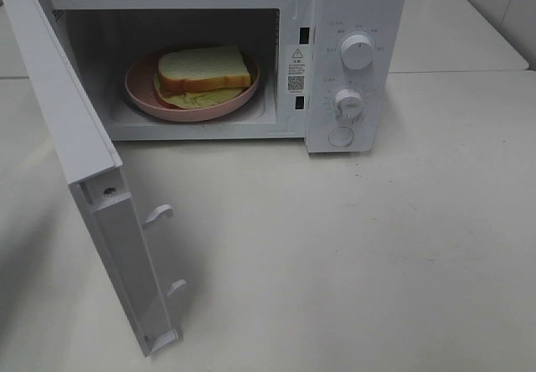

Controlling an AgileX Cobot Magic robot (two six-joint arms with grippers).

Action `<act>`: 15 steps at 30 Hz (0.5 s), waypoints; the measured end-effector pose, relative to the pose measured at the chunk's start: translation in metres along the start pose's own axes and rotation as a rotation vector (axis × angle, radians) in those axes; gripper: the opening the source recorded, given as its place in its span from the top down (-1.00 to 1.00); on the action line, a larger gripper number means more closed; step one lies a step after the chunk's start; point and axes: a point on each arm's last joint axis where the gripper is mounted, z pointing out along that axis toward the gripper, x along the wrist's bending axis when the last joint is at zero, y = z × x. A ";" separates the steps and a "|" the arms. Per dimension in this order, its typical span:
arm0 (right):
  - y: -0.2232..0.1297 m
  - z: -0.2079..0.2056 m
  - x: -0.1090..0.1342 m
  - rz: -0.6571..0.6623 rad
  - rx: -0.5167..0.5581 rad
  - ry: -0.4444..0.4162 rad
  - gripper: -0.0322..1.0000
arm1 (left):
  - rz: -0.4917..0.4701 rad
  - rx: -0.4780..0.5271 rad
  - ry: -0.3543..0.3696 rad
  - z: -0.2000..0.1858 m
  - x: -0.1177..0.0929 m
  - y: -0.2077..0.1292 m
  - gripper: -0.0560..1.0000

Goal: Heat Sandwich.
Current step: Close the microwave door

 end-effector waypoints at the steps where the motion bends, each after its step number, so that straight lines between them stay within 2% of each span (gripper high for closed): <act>1: 0.000 0.000 0.000 0.000 0.000 0.000 -0.55 | 0.003 0.000 -0.033 0.005 -0.002 -0.006 0.89; 3: 0.000 0.000 0.000 0.000 0.000 0.000 -0.55 | 0.003 0.001 -0.045 0.008 -0.003 -0.008 0.89; 7: 0.000 0.000 0.000 0.000 0.000 0.000 -0.55 | 0.005 0.011 -0.130 0.023 -0.015 -0.016 0.89; 8: 0.000 0.000 0.000 0.000 0.000 0.000 -0.55 | 0.005 0.011 -0.130 0.023 -0.015 -0.016 0.89; 11: 0.000 0.000 0.000 0.000 0.000 0.000 -0.55 | 0.019 0.016 -0.214 0.035 -0.033 -0.018 0.89; 15: 0.000 0.000 0.000 0.000 0.000 0.000 -0.55 | 0.006 0.018 -0.221 0.042 -0.043 -0.022 0.89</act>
